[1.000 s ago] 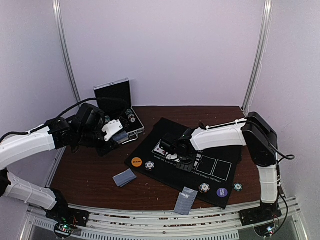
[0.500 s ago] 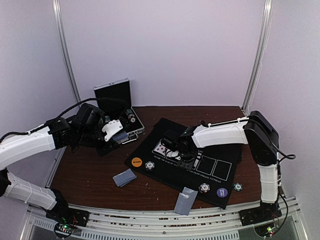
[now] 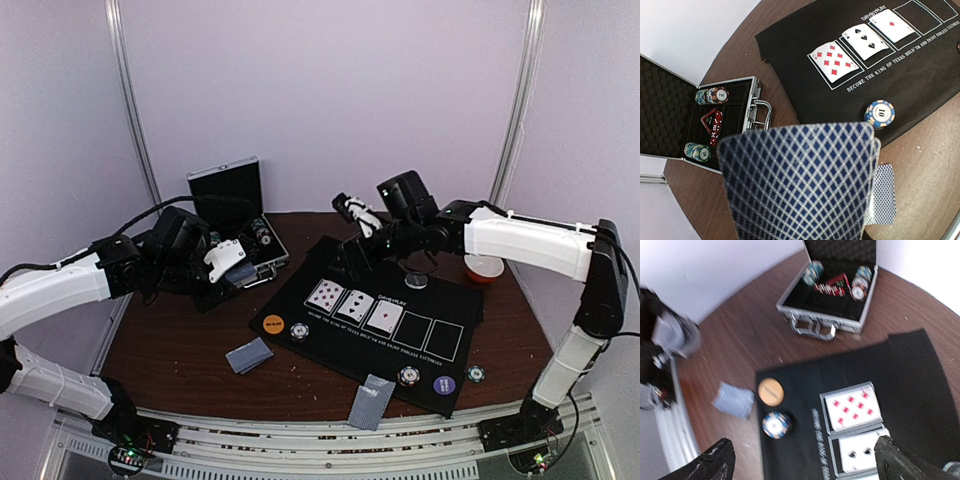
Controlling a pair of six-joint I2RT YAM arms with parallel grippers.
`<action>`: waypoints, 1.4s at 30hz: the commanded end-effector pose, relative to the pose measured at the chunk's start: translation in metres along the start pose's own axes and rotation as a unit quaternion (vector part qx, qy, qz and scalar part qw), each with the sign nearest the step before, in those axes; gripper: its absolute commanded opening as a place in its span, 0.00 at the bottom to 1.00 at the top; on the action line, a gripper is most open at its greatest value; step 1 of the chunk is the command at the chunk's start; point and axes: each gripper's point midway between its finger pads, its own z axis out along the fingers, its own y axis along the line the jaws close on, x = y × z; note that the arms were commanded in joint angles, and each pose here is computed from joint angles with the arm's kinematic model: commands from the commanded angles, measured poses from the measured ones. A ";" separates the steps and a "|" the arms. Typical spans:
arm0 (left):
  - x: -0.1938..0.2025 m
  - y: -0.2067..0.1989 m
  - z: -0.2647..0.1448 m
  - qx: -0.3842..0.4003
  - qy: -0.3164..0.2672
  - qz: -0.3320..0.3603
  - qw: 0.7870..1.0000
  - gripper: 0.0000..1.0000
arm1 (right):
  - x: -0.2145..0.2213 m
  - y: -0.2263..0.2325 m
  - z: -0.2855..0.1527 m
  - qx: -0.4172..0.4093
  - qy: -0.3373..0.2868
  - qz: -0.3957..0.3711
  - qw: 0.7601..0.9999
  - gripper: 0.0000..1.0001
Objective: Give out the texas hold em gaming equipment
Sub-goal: Flop the poker card in the community card area, then pick up the poker card from the face-down deck piles.
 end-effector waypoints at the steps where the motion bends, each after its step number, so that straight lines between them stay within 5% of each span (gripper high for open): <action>1: -0.023 0.007 -0.010 -0.010 -0.046 0.001 0.999 0.37 | -0.066 0.056 -0.008 -0.234 -0.130 0.124 0.955 1.00; 6: -0.026 0.007 -0.010 -0.007 -0.048 0.001 0.999 0.37 | -0.104 0.071 0.019 -0.322 -0.151 0.189 0.915 0.92; 17: -0.023 0.005 -0.006 -0.004 -0.042 0.002 0.999 0.37 | -0.104 0.117 0.067 -0.379 -0.109 0.160 0.905 0.91; 30: -0.024 0.005 -0.003 -0.002 -0.039 0.004 0.999 0.36 | -0.087 0.124 0.107 -0.336 -0.054 0.124 0.932 0.89; 42: -0.022 0.004 -0.005 -0.002 -0.040 0.004 0.999 0.35 | -0.080 0.104 0.102 -0.283 -0.042 0.106 0.952 0.76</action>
